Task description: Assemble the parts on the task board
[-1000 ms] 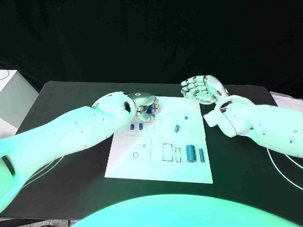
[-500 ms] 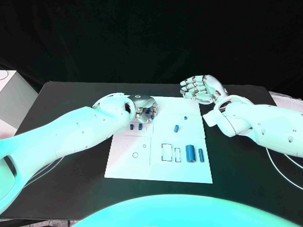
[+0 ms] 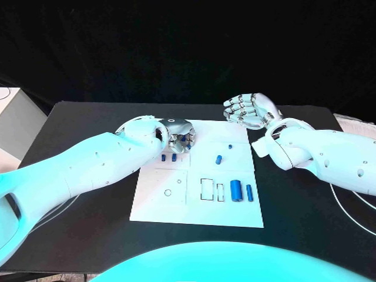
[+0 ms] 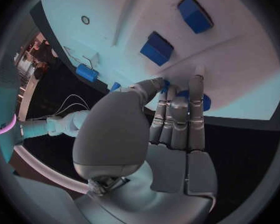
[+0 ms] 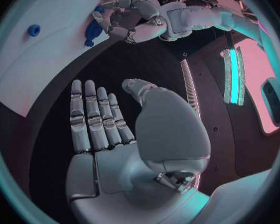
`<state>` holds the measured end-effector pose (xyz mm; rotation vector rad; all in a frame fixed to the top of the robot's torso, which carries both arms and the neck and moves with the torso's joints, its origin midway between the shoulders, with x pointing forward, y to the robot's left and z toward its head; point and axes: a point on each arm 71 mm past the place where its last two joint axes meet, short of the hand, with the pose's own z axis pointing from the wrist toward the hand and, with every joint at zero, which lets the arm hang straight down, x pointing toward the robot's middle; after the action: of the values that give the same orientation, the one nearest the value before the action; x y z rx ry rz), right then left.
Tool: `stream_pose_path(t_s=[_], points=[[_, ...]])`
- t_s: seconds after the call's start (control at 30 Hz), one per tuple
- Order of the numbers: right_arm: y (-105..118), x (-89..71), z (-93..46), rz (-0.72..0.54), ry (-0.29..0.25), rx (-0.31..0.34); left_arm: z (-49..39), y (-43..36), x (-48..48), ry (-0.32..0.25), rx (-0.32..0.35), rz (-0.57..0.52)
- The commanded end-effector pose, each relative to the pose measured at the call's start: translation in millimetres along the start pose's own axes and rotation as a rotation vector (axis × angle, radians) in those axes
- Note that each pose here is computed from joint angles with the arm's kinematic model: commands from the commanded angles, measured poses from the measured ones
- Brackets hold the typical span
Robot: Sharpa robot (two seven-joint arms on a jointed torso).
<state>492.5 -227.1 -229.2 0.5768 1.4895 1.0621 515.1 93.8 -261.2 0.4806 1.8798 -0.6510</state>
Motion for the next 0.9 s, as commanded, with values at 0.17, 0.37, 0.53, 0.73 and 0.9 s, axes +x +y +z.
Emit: stream_pose_path(t_s=[0.17,0.37,0.53,0.73,0.9], points=[[2,2.0,0.3,0.004,0.015,-0.017,0.3,-2.5,-0.2,-0.009,0.019,-0.001],[2,2.1,0.5,0.004,0.015,-0.017,-0.2,-0.7,-1.0,-0.024,0.016,-0.002],[1,1.9,0.5,0.004,0.015,-0.017,-2.8,0.9,-2.5,-0.045,0.014,-0.015],[1,1.1,0.1,0.003,0.014,-0.016,-10.9,2.1,-5.2,-0.056,0.008,-0.047],[1,0.7,-0.1,0.002,0.014,-0.015,-18.6,4.0,-13.4,-0.067,0.0,-0.077]])
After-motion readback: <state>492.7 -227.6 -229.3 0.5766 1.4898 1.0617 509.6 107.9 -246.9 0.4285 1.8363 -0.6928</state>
